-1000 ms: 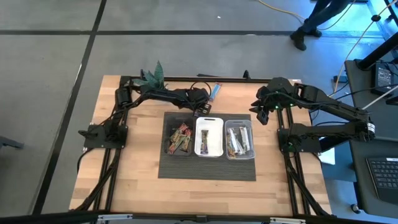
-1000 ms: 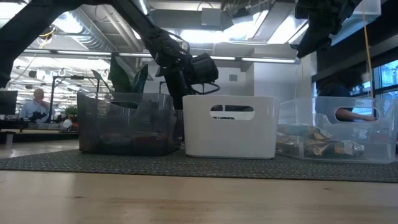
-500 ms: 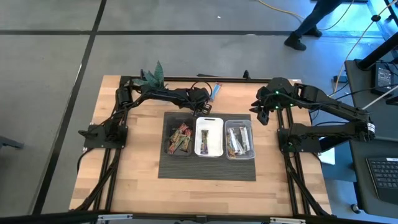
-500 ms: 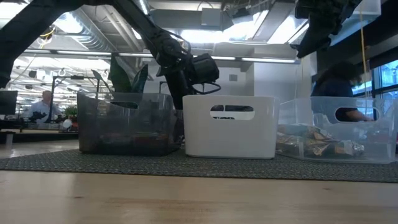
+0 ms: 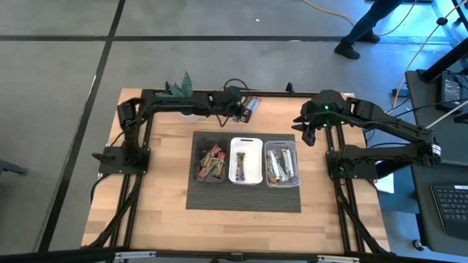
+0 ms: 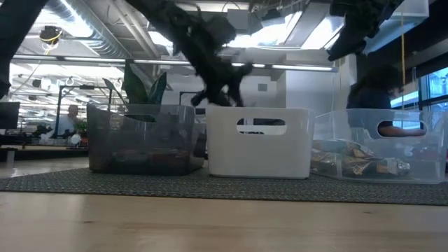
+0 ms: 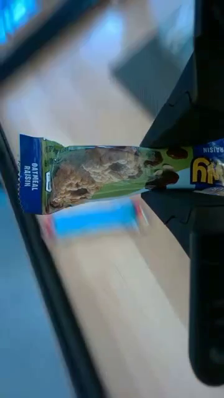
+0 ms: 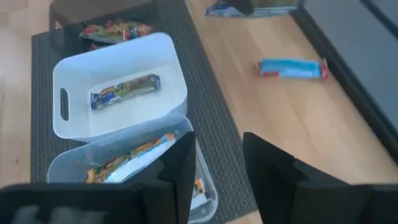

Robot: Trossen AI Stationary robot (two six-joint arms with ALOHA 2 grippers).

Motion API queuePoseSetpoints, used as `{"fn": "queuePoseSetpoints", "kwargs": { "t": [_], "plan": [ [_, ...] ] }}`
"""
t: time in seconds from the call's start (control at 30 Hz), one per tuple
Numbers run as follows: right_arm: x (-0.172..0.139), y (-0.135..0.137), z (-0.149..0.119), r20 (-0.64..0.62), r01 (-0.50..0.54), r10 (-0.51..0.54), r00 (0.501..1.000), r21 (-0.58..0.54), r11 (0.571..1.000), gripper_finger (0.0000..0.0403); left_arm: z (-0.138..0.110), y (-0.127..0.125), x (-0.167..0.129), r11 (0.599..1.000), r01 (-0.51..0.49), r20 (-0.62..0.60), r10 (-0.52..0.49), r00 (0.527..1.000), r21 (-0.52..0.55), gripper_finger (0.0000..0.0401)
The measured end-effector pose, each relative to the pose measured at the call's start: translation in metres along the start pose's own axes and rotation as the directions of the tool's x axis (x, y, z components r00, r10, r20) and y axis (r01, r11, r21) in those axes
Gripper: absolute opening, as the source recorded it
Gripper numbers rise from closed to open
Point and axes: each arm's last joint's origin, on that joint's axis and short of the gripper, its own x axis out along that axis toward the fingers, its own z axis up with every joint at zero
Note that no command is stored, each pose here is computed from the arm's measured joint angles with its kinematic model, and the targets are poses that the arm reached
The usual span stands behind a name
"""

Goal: Pick and place Granola Bars by type
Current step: Put the blue granola bar into the white bin

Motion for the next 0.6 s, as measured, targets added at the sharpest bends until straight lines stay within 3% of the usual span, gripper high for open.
{"fn": "queuePoseSetpoints", "kwargs": {
  "t": [0.1,0.3,0.5,0.6],
  "plan": [
    [0.000,0.000,0.004,0.041,0.002,-0.001,0.999,-0.040,0.999,0.0136,0.005,-0.014,-0.022,0.986,0.153,-0.019,-0.152,0.988,0.074,0.0094],
    [0.000,0.000,0.016,0.155,0.020,0.000,0.988,-0.129,0.991,0.0136,-0.010,-0.052,-0.059,0.892,0.401,-0.117,-0.384,0.916,0.208,0.0094],
    [-0.002,-0.001,0.028,0.278,0.087,-0.022,0.960,-0.225,0.970,0.0136,-0.051,-0.093,-0.073,0.810,0.478,-0.202,-0.433,0.878,0.339,0.0094],
    [-0.004,-0.001,0.033,0.327,0.113,-0.021,0.945,-0.266,0.957,0.0136,-0.075,-0.104,-0.071,0.817,0.435,-0.217,-0.378,0.900,0.379,0.0094]
  ]
}}
